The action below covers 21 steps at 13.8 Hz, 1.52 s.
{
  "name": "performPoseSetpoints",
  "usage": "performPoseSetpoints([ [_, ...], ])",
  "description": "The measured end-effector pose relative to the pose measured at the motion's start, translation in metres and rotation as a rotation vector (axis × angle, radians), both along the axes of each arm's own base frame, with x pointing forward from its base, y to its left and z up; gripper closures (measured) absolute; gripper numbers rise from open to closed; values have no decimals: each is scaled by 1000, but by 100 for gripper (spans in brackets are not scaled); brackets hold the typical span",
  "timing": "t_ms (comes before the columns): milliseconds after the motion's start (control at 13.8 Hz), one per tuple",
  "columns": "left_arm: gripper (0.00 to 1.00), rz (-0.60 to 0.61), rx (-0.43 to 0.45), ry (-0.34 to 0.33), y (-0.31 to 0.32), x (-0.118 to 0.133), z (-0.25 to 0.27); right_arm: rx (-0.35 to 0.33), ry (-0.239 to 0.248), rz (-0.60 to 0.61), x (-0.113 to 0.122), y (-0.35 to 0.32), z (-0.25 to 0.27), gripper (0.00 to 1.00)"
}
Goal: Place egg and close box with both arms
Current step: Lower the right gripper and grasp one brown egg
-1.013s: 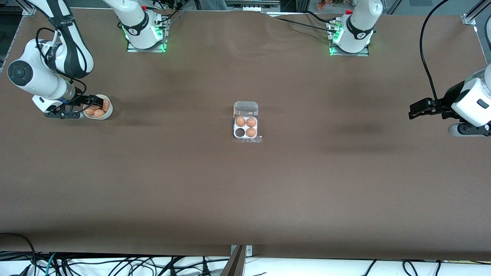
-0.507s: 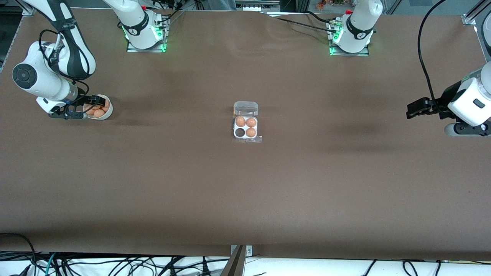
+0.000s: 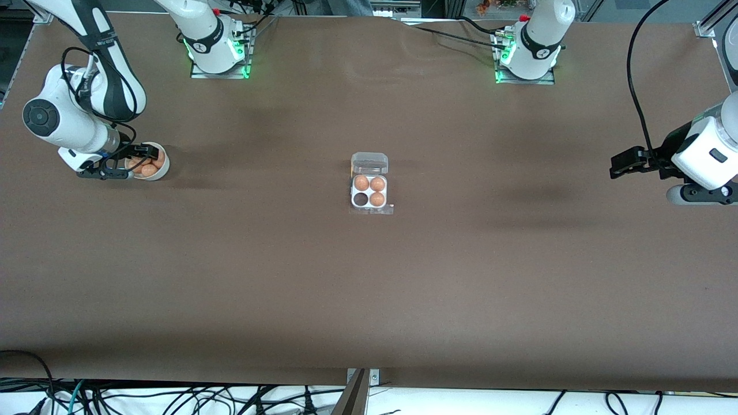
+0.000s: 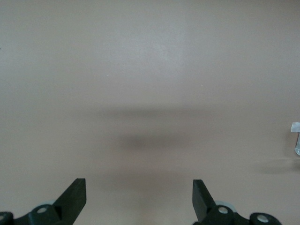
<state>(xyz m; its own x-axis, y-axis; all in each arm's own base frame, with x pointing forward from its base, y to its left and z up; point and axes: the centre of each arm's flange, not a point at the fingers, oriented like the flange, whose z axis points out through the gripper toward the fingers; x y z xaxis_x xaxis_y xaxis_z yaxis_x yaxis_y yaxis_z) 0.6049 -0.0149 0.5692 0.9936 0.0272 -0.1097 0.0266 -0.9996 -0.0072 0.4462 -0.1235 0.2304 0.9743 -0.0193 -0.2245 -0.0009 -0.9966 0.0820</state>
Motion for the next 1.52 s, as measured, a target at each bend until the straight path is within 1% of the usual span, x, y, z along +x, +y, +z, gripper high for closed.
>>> performPoseSetpoints([
  [72, 0, 1, 0, 0, 1, 0, 0, 0, 2, 0, 0, 0, 0, 34],
  [145, 0, 2, 0, 0, 1, 0, 0, 1, 4, 0, -1, 0, 0, 34],
  [217, 0, 1, 0, 0, 1, 0, 0, 1, 5, 0, -1, 0, 0, 38],
  [289, 0, 1, 0, 0, 1, 0, 0, 1, 5, 0, -1, 0, 0, 39],
  [434, 0, 1, 0, 0, 1, 0, 0, 0, 5, 0, -1, 0, 0, 44],
  [651, 0, 1, 0, 0, 1, 0, 0, 0, 5, 0, 0, 0, 0, 46],
  [724, 0, 1, 0, 0, 1, 0, 0, 0, 5, 0, 0, 0, 0, 49],
  [1013, 0, 1, 0, 0, 1, 0, 0, 0, 5, 0, 0, 0, 0, 52],
  [1303, 0, 1, 0, -1, 1, 0, 0, 0, 5, 0, 1, -1, 1, 52],
  [1520, 0, 1, 0, -1, 1, 0, 0, -2, 26, -6, 7, -3, 10, 52],
])
